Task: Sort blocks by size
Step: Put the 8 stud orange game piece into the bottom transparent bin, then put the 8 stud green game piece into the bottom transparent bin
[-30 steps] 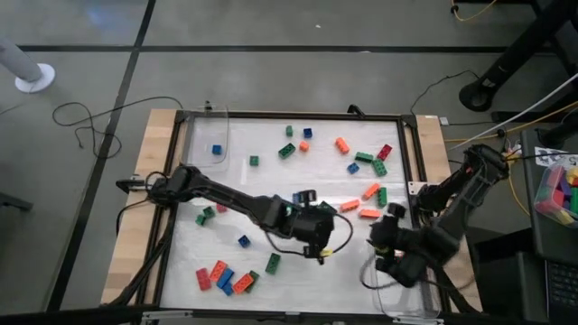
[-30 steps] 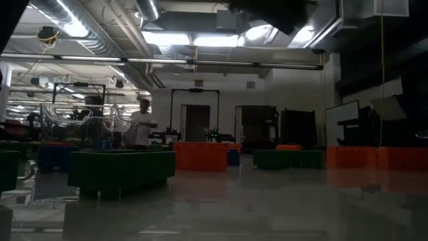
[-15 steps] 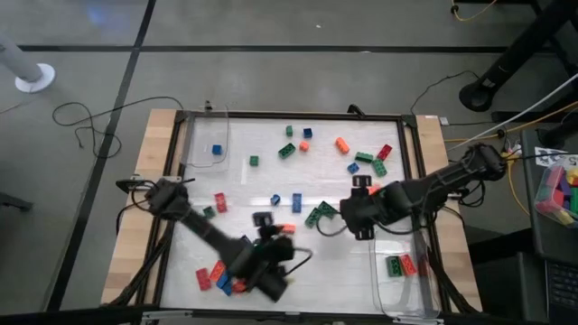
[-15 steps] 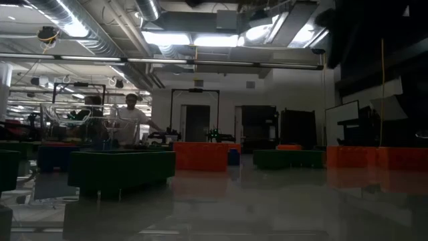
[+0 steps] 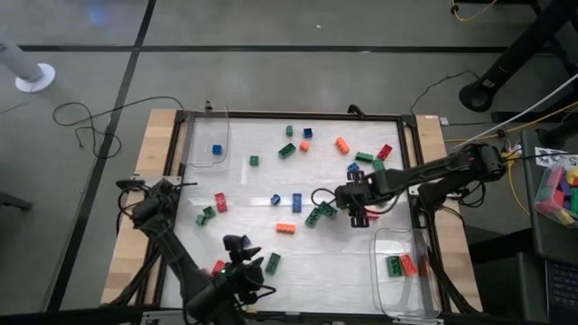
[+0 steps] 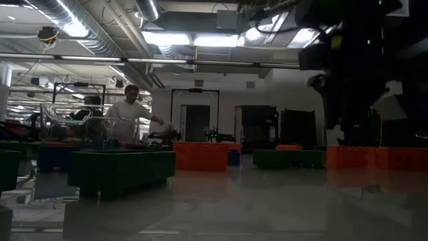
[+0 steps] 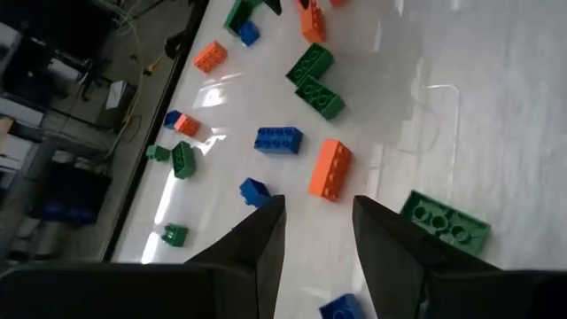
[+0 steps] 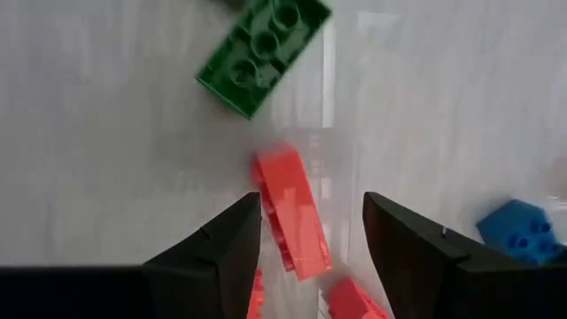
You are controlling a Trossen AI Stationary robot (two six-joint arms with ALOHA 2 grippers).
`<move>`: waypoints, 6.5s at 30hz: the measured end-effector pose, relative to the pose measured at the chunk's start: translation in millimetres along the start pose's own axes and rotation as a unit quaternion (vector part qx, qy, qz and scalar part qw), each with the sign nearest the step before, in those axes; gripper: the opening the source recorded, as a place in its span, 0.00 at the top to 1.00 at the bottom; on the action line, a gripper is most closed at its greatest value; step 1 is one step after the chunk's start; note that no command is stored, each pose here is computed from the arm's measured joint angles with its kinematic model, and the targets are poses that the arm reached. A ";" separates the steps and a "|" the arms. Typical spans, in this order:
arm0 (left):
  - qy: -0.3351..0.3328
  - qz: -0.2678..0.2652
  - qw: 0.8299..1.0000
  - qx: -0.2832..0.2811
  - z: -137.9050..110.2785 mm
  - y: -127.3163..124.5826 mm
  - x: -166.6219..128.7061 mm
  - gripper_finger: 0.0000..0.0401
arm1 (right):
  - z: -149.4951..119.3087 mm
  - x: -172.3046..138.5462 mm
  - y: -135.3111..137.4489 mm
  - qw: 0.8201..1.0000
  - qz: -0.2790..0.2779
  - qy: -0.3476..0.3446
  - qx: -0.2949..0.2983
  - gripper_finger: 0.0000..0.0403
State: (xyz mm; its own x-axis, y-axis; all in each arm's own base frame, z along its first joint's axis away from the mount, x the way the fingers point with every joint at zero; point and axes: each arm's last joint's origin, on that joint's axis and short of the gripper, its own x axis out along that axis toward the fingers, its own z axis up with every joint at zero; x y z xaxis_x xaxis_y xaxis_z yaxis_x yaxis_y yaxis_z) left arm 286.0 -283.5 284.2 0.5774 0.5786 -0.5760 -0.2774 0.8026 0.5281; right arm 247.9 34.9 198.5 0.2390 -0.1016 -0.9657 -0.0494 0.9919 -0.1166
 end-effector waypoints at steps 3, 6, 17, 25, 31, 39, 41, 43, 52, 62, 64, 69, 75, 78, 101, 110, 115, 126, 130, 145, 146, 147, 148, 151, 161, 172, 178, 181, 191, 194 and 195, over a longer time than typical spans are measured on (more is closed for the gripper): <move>-0.003 -0.003 1.000 -0.011 -2.2 -1.9 -3.8 0.69 | -2.3 6.9 -4.7 1.000 0.001 -0.005 -0.005 0.50; -0.005 -0.006 1.000 -0.009 -3.4 -2.9 -6.0 0.69 | -3.3 11.1 -6.1 1.000 0.020 -0.010 -0.012 0.50; -0.007 -0.008 1.000 -0.002 -1.8 -3.3 -4.6 0.69 | -9.2 26.2 -3.0 0.999 0.032 -0.009 -0.025 0.50; -0.012 -0.019 0.998 -0.058 -0.1 -6.2 -5.0 0.69 | -8.2 52.9 1.1 0.998 0.040 0.036 -0.029 0.56; 0.002 -0.041 0.994 -0.105 1.5 -9.6 -4.4 0.69 | -3.7 56.5 2.7 0.997 0.051 0.048 -0.031 0.77; 0.012 -0.030 0.992 -0.123 -2.3 -12.4 9.1 0.69 | 23.5 18.4 3.7 0.994 0.098 0.044 -0.029 0.78; 0.018 -0.025 0.992 -0.125 -4.9 -15.0 18.1 0.69 | 34.1 3.7 8.2 0.993 0.108 0.034 -0.028 0.78; 0.027 -0.025 0.991 -0.131 -7.2 -18.0 28.3 0.69 | 41.0 -14.7 16.2 0.992 0.115 0.038 -0.033 0.78; 0.122 -0.077 0.970 -0.196 -3.9 -21.8 74.3 0.69 | 44.9 -91.7 87.4 0.988 0.142 0.035 -0.042 0.77; 0.160 -0.150 0.938 -0.269 12.9 -21.3 97.8 0.69 | -19.5 -125.7 182.4 0.989 0.135 0.056 0.001 0.75; 0.160 -0.149 0.937 -0.272 13.7 -20.4 99.4 0.69 | -35.7 -130.8 195.4 0.991 0.124 0.054 0.010 0.76; 0.157 -0.151 0.943 -0.251 13.8 -19.9 100.0 0.69 | -65.0 -139.8 217.9 0.994 0.109 0.025 0.001 0.72; 0.179 -0.148 0.921 -0.311 14.0 -19.5 101.3 0.69 | -77.2 -143.1 225.1 0.992 0.106 0.028 0.062 0.57; 0.202 -0.155 0.908 -0.332 14.6 -18.1 104.3 0.66 | -77.1 -143.0 225.2 0.989 0.110 0.040 0.085 0.51; 0.325 -0.114 0.875 -0.341 -7.8 -38.6 156.5 0.47 | -76.4 -142.9 225.9 0.990 0.114 0.038 0.080 0.46; 0.348 -0.108 0.872 -0.326 -17.6 -50.6 171.4 0.48 | -76.2 -142.9 226.1 0.989 0.115 0.037 0.080 0.46; 0.335 -0.140 0.875 -0.319 -10.8 -49.1 177.1 0.64 | -76.5 -142.9 225.8 0.990 0.113 0.038 0.079 0.46; 0.094 -0.358 0.849 -0.378 61.5 -49.4 197.7 0.70 | -76.5 -142.9 225.8 0.990 0.113 0.038 0.080 0.46; -0.048 -0.409 0.830 -0.377 91.0 -38.9 203.2 0.70 | -76.5 -142.9 225.8 0.990 0.113 0.038 0.080 0.46; -0.320 -0.394 0.752 -0.420 96.6 -38.0 290.6 0.66 | -76.4 -142.8 225.4 0.991 0.110 0.034 0.071 0.46; -0.325 -0.393 0.750 -0.423 95.2 -37.8 294.5 0.66 | -76.3 -142.8 225.2 0.991 0.109 0.033 0.068 0.46; -0.326 -0.391 0.749 -0.424 94.3 -37.4 297.3 0.66 | -76.0 -142.7 225.0 0.991 0.108 0.030 0.067 0.46; -0.329 -0.389 0.748 -0.426 93.6 -36.6 300.3 0.66 | -75.9 -142.7 224.9 0.992 0.106 0.027 0.065 0.46; -0.339 -0.383 0.746 -0.426 99.2 -32.9 300.8 0.66 | -75.6 -142.6 224.6 0.993 0.103 0.021 0.055 0.46; -0.356 -0.351 0.796 -0.341 124.8 -31.8 289.5 0.65 | -74.0 -144.0 223.5 0.994 0.095 0.004 0.048 0.46; -0.361 -0.327 0.824 -0.288 123.0 -35.2 293.8 0.65 | -61.7 -171.8 208.0 0.987 -0.017 -0.158 0.015 0.46; -0.361 -0.326 0.826 -0.284 122.8 -35.4 294.0 0.65 | -51.2 -171.8 196.0 0.963 -0.104 -0.248 0.025 0.46; -0.361 -0.325 0.827 -0.284 122.8 -35.3 294.1 0.65 | -43.0 -168.8 189.3 0.963 -0.116 -0.241 0.039 0.46; -0.364 -0.318 0.832 -0.271 122.6 -34.8 295.0 0.65 | -30.2 -133.0 170.1 0.988 -0.102 -0.085 0.079 0.46; -0.368 -0.312 0.838 -0.256 122.3 -34.7 295.8 0.65 | -31.9 -130.7 169.0 0.992 -0.085 -0.043 0.082 0.46; -0.369 -0.310 0.839 -0.252 122.2 -34.7 295.9 0.65 | -33.0 -130.7 168.8 0.993 -0.082 -0.031 0.082 0.46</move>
State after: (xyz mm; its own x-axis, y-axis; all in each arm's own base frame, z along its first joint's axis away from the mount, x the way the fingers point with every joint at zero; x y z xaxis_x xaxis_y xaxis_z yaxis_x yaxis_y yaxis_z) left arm 560.3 -157.9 171.6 0.9974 -0.0720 -0.0011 0.0708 0.9833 -0.1678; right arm 176.4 213.1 297.3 0.2903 -0.2621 -0.9203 0.1521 0.9622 -0.2260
